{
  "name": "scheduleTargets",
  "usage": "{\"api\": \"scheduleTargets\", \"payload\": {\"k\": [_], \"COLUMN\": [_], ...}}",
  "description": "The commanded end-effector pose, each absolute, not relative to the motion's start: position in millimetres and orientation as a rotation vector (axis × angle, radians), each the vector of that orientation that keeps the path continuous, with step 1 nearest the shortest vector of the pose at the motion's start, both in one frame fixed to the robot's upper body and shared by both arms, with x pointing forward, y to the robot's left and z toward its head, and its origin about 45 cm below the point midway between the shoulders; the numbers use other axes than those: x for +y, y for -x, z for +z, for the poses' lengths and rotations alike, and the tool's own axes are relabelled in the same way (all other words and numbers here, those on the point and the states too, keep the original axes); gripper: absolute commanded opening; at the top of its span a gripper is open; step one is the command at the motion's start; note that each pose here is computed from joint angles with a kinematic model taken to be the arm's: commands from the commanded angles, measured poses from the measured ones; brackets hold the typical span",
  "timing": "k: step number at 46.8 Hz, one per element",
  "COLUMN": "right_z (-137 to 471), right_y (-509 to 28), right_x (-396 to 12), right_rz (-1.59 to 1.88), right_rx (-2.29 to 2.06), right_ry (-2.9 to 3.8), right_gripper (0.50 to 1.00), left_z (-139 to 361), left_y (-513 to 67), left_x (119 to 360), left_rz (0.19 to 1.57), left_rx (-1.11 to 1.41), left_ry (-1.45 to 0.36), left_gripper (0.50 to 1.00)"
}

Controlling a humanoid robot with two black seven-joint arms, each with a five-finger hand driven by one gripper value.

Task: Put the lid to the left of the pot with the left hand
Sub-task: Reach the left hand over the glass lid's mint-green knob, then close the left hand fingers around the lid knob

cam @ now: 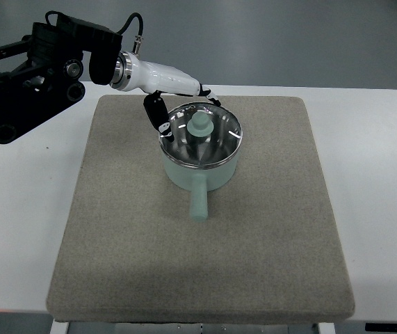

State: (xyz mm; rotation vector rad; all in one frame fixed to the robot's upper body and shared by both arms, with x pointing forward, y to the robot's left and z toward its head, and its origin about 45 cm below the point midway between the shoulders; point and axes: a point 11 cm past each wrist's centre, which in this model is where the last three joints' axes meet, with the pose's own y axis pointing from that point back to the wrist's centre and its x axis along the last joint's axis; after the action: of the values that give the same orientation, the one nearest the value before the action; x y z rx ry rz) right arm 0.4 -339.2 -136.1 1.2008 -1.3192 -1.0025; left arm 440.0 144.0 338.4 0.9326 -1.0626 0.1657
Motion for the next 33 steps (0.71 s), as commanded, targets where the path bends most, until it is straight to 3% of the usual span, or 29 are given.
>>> {"api": "scheduleTargets", "payload": {"k": [1, 33], "right_z": [-136.1, -136.1], "right_y": [-0.4, -0.4], "right_x": [-339.2, -339.2], "right_rz": [-1.002, -1.002], "right_rx": [-1.319, -1.319], "right_ry": [-1.201, -1.201], "right_gripper": [0.921, 0.921], "left_z": [336.1, 340.1], "left_y": [-438.8, -438.7], "left_x": [141.8, 127.2], "left_rz": [0.155, 0.133], "left_rx": [-1.064, -1.092], "left_ry": [-0.935, -0.928], "left_gripper": [0.996, 0.975]}}
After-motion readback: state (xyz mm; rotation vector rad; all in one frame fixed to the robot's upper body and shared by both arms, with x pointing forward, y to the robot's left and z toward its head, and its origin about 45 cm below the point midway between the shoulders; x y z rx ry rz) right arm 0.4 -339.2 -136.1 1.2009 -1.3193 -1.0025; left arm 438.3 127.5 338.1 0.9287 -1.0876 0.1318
